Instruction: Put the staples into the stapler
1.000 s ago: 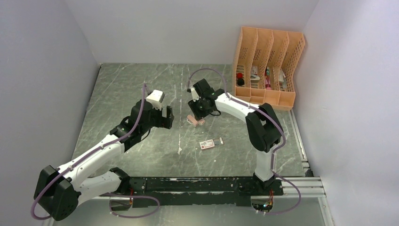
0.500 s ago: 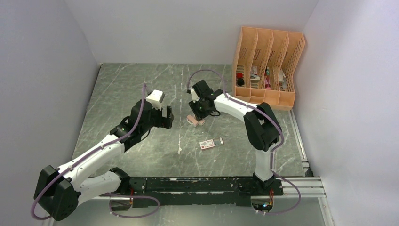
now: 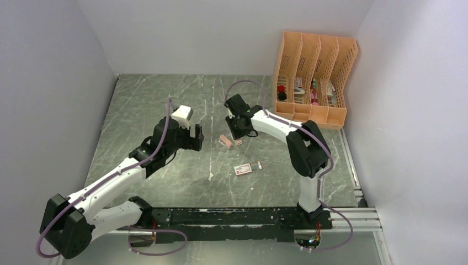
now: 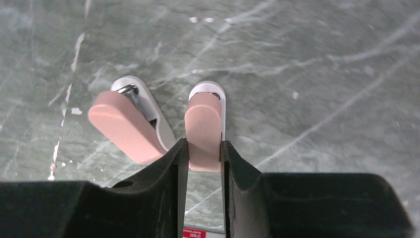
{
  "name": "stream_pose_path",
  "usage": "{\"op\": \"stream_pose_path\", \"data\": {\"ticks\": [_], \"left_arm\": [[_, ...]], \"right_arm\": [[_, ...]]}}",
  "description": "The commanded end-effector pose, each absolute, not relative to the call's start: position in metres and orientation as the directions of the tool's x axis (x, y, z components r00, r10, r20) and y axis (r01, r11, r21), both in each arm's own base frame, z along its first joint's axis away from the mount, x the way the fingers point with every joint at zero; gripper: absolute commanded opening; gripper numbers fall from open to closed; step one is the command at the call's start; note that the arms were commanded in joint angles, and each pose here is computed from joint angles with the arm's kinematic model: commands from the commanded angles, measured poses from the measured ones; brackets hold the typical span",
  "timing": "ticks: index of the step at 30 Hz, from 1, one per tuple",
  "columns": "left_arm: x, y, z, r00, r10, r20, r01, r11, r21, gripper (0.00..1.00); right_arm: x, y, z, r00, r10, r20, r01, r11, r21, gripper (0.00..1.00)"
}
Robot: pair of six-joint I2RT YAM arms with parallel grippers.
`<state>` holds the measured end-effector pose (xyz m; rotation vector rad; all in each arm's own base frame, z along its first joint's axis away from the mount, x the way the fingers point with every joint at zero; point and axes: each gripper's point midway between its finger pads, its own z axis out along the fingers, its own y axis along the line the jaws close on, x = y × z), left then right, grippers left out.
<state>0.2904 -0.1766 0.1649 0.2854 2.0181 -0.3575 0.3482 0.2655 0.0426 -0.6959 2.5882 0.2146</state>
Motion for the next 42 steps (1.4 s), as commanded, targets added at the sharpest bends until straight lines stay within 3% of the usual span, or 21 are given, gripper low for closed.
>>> {"op": "stream_pose_path", "data": {"ticks": [1,6,18,21,29,36,42], "left_arm": [[0.296,-0.175,0.181,-0.416,0.022,-0.909,0.34,0.931,-0.133,1.0],[0.298,-0.172,0.185,-0.408,0.014,-0.913,0.321,0.938,-0.129,0.99],[0.298,-0.177,0.188,-0.417,0.009,-0.909,0.336,0.931,-0.145,1.0],[0.298,-0.179,0.188,-0.418,0.014,-0.908,0.348,0.926,-0.146,1.0],[0.298,-0.177,0.194,-0.396,0.005,-0.918,0.347,0.927,-0.145,0.99],[0.3,-0.175,0.195,-0.418,-0.025,-0.908,0.306,0.937,-0.167,0.99],[0.303,-0.174,0.193,-0.462,-0.038,-0.886,0.264,0.948,-0.178,0.99]], "right_arm": [[0.354,0.248,0.07,-0.83,-0.194,-0.523,-0.247,0.968,0.032,0.18],[0.346,0.251,0.071,-0.858,-0.032,-0.513,-0.107,0.987,0.117,0.13],[0.328,0.222,0.058,-0.827,0.161,-0.538,0.161,0.986,0.047,0.16],[0.326,0.225,0.055,-0.827,0.17,-0.535,0.167,0.984,0.054,0.21],[0.33,0.224,0.068,-0.815,0.144,-0.561,0.154,0.988,0.03,0.54],[0.334,0.222,0.098,-0.783,0.152,-0.603,0.096,0.988,0.124,0.56],[0.34,0.204,0.146,-0.683,0.184,-0.706,0.036,0.975,0.219,0.59]]}}
